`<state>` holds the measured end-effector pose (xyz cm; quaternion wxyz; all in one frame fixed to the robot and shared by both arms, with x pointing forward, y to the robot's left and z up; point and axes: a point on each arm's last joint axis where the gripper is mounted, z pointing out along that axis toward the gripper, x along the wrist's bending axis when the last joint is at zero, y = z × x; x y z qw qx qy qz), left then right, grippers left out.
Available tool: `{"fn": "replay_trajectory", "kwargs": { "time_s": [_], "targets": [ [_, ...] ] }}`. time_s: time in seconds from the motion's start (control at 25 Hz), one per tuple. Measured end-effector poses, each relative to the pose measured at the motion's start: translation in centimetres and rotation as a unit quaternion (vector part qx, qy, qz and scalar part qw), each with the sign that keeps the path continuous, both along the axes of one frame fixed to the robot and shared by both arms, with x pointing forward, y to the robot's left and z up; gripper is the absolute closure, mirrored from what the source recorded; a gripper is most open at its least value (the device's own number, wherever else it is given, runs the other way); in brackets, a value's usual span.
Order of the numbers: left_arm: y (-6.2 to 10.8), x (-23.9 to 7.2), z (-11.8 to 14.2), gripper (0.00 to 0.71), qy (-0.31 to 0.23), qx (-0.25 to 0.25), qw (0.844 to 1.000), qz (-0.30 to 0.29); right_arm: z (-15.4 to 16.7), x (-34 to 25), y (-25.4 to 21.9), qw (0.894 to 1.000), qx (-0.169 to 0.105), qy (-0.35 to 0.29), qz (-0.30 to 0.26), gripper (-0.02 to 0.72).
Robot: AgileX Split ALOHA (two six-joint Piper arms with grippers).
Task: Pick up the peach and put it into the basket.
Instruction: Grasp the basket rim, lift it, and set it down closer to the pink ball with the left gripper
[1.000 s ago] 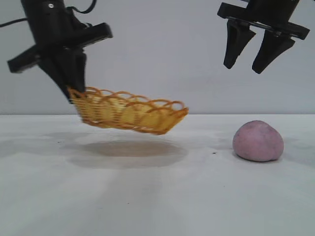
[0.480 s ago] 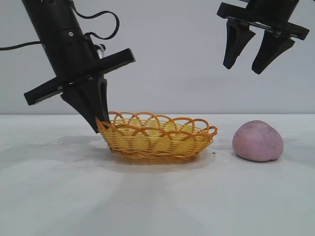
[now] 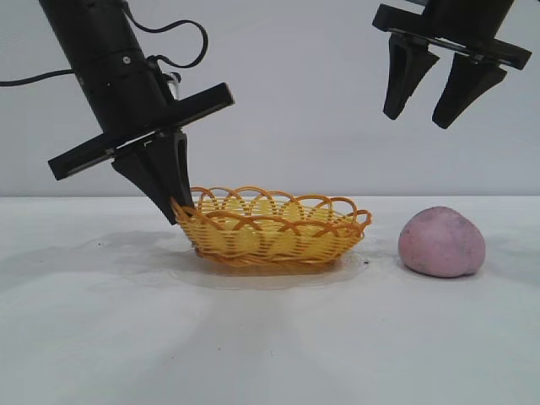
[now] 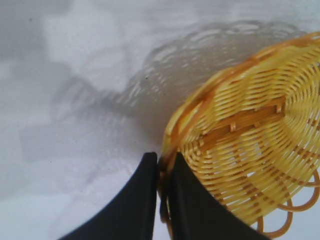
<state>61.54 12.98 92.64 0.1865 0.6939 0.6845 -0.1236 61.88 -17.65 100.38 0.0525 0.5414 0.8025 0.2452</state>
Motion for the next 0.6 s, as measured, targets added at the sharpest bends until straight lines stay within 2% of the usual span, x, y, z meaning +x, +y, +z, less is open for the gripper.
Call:
{"fn": "replay_trajectory", "kwargs": {
  "time_s": [0.04,0.08,0.24,0.36,0.52,0.56,0.6],
  "targets": [
    [0.0,0.0,0.0,0.646,0.0,0.0,1.0,0.0,-0.01,-0.02,0.0,1.0,0.0,0.001,0.0,0.28],
    [0.0,0.0,0.0,0.646,0.0,0.0,1.0,0.0,-0.01,-0.04,0.0,1.0,0.0,0.002,0.001,0.28],
    [0.01,0.0,-0.01,0.477,0.0,0.001,1.0,-0.001,-0.02,-0.05,0.0,1.0,0.0,0.003,0.0,0.28],
    [0.01,0.0,-0.01,0.383,0.0,0.001,1.0,-0.001,-0.02,-0.05,0.0,1.0,0.0,0.003,0.0,0.28],
    [0.14,-0.01,-0.06,0.396,-0.002,0.009,1.0,-0.007,-0.02,-0.05,0.0,1.0,0.0,0.003,0.0,0.28],
    [0.19,-0.02,-0.08,0.356,-0.003,0.012,1.0,-0.009,-0.02,-0.05,0.0,1.0,0.0,0.003,0.0,0.28],
    [0.21,-0.06,-0.1,0.371,-0.001,0.013,1.0,-0.011,-0.02,-0.05,0.0,1.0,0.0,0.003,0.0,0.28]
  ]
}}
